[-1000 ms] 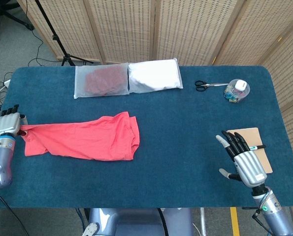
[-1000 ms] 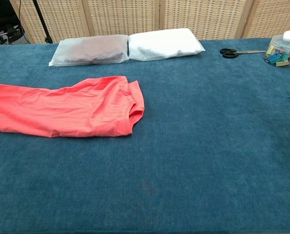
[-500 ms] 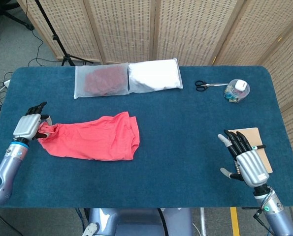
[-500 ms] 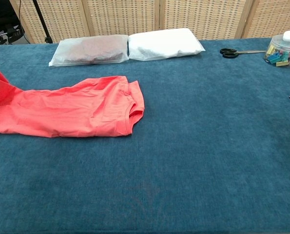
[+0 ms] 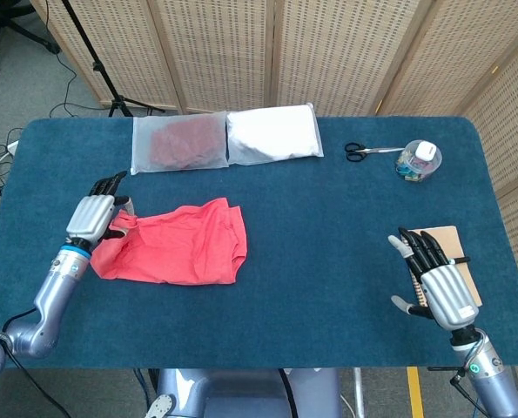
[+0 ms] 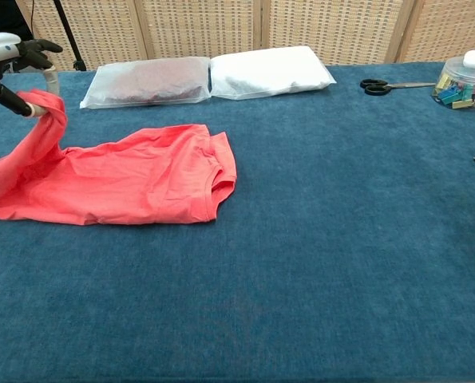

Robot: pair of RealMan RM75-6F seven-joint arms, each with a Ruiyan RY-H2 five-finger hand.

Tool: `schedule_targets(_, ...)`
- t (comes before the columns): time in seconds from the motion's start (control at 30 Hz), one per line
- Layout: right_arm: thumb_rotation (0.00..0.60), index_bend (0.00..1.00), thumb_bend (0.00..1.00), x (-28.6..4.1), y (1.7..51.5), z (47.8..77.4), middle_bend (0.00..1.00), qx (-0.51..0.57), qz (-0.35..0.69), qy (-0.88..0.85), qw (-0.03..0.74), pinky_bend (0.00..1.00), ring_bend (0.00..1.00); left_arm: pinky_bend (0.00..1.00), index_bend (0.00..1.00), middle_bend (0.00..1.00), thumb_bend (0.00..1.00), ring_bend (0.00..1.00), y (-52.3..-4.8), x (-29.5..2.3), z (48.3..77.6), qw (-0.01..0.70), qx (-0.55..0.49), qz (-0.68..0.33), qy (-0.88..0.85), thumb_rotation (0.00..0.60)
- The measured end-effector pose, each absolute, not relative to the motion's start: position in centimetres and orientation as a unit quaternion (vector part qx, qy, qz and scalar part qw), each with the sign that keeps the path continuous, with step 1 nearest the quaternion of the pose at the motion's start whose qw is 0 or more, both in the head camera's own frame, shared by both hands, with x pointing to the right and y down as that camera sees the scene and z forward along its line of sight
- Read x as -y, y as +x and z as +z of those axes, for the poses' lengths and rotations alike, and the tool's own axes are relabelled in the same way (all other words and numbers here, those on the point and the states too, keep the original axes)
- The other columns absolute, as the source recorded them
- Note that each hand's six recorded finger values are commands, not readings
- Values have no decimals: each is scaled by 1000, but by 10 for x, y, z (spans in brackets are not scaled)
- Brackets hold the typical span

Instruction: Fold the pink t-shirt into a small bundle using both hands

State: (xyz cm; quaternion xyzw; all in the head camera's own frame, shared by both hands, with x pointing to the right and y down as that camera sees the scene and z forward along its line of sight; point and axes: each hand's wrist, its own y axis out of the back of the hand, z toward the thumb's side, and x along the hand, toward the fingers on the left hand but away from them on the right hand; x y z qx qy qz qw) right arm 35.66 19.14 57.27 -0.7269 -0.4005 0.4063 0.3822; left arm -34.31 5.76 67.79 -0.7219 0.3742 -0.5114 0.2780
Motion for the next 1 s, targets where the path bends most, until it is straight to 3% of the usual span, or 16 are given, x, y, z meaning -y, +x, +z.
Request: schedule_targets(1.0, 600, 0, 0, -181, 368, 575, 0, 417, 417, -721, 364, 0, 0, 0, 739, 0, 518, 0, -219, -26, 719, 307, -323, -521, -728, 600)
